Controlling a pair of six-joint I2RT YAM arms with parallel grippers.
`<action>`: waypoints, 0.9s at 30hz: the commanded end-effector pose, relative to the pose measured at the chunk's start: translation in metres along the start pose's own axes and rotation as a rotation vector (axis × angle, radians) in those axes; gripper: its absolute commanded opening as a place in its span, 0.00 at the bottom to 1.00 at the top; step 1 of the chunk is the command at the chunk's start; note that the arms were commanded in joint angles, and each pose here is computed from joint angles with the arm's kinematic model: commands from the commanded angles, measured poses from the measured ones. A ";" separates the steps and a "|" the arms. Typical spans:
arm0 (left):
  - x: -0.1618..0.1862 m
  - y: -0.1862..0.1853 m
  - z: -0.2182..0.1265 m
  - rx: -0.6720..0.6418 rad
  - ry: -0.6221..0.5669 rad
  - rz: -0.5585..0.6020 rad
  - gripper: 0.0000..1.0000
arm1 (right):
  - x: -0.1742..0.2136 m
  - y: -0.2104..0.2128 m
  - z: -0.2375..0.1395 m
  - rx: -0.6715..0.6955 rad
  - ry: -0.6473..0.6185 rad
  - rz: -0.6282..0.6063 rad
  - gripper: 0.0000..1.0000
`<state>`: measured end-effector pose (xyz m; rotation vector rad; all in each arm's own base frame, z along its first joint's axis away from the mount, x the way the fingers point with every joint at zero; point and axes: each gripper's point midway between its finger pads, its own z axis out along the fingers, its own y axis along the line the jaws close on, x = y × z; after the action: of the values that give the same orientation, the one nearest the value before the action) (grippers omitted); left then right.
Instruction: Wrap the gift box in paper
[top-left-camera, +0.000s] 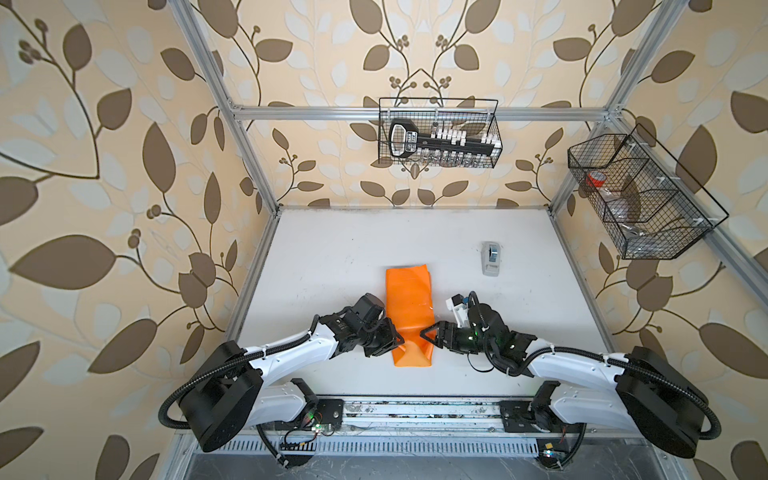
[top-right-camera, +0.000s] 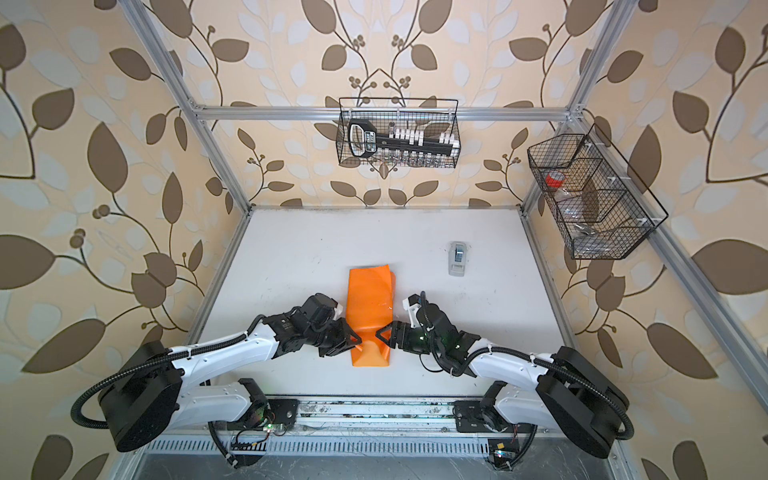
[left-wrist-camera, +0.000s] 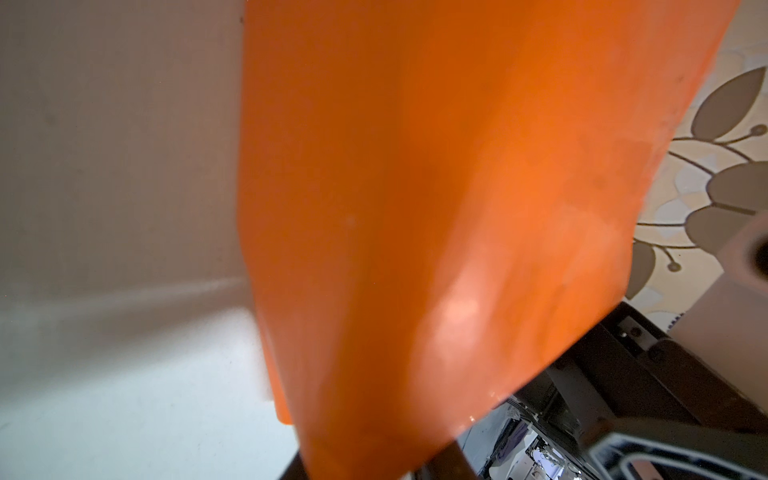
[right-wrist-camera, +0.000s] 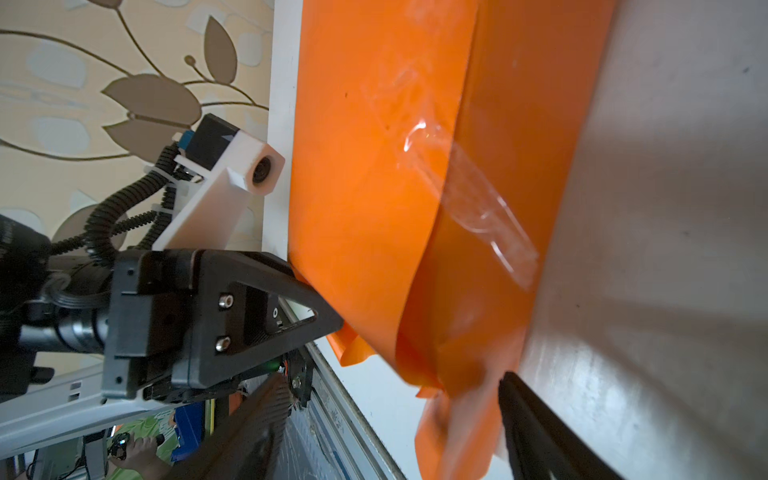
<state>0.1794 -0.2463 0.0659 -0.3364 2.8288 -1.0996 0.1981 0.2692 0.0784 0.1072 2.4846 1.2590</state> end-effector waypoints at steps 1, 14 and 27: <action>0.004 -0.014 -0.005 0.047 0.015 0.029 0.27 | -0.006 0.013 0.004 -0.032 -0.010 0.024 0.77; 0.007 -0.010 -0.005 0.039 0.023 0.031 0.28 | -0.020 0.016 0.006 -0.031 -0.076 0.098 0.83; 0.005 -0.021 -0.017 0.069 -0.005 0.057 0.62 | -0.023 0.007 0.019 -0.006 -0.073 0.147 0.61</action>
<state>0.1758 -0.2474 0.0772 -0.3097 2.8097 -1.1443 0.2153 0.2783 0.0704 0.2957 2.4881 1.2743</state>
